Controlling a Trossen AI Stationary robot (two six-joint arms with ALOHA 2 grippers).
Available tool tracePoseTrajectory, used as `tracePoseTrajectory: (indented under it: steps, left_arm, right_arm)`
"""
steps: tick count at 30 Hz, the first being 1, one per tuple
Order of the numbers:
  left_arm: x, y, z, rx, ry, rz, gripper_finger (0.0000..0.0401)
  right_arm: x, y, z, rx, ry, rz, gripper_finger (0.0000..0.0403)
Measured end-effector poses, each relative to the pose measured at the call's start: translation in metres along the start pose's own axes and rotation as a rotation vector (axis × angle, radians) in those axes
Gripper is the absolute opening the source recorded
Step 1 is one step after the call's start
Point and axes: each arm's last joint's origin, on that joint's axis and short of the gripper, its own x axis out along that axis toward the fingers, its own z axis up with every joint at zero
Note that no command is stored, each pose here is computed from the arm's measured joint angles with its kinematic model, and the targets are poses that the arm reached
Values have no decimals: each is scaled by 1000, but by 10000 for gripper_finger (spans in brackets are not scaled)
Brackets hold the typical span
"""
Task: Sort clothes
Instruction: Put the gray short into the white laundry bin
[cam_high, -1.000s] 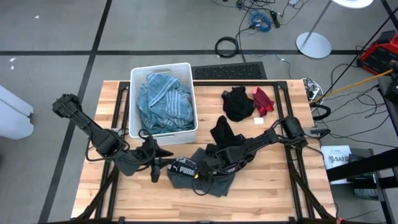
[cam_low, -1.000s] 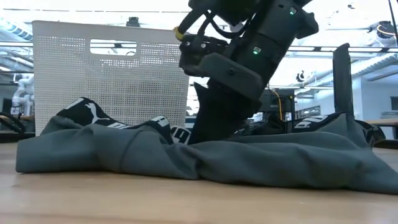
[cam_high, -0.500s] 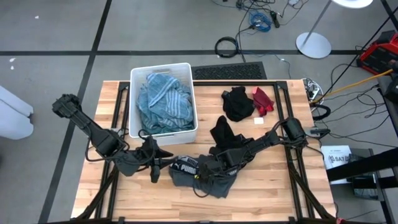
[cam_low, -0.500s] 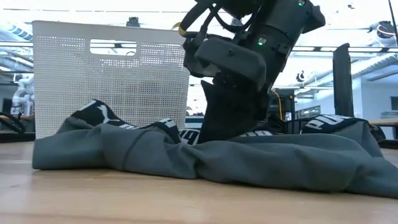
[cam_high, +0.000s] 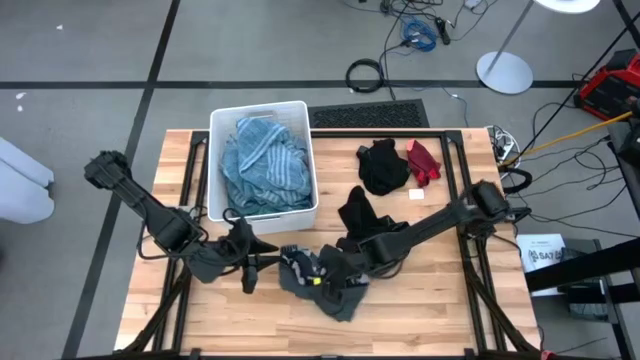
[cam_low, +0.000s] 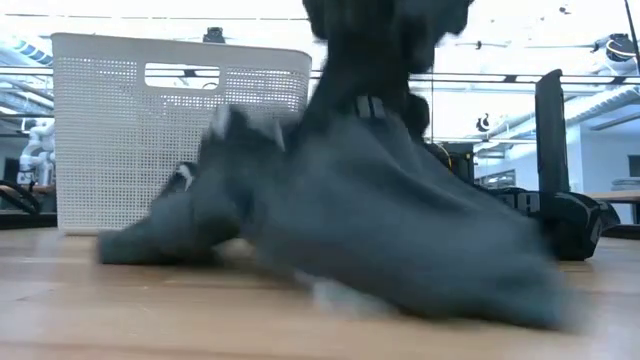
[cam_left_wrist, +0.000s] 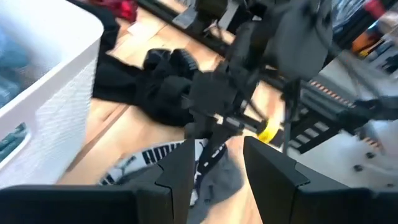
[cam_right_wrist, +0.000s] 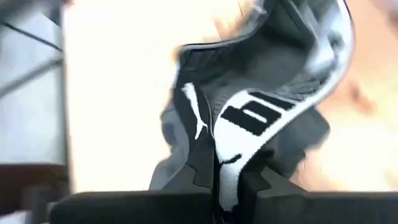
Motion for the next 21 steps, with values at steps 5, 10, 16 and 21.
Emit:
tracePoseTrajectory:
  steps: [5,10,16,21]
  left_arm:
    - [-10,-3,13,-25,-76,-69,145]
    - [-27,-2,33,-37,-219,-99,145]
    - [-48,10,60,-68,-420,-37,145]
    - [-60,23,77,-135,-561,78,145]
  right_arm:
    - [-52,15,30,-36,-213,108,5]
    - [-106,18,57,-88,-428,180,6]
    - [-164,5,88,-191,-669,190,7]
    - [-192,-27,115,-214,-808,117,7]
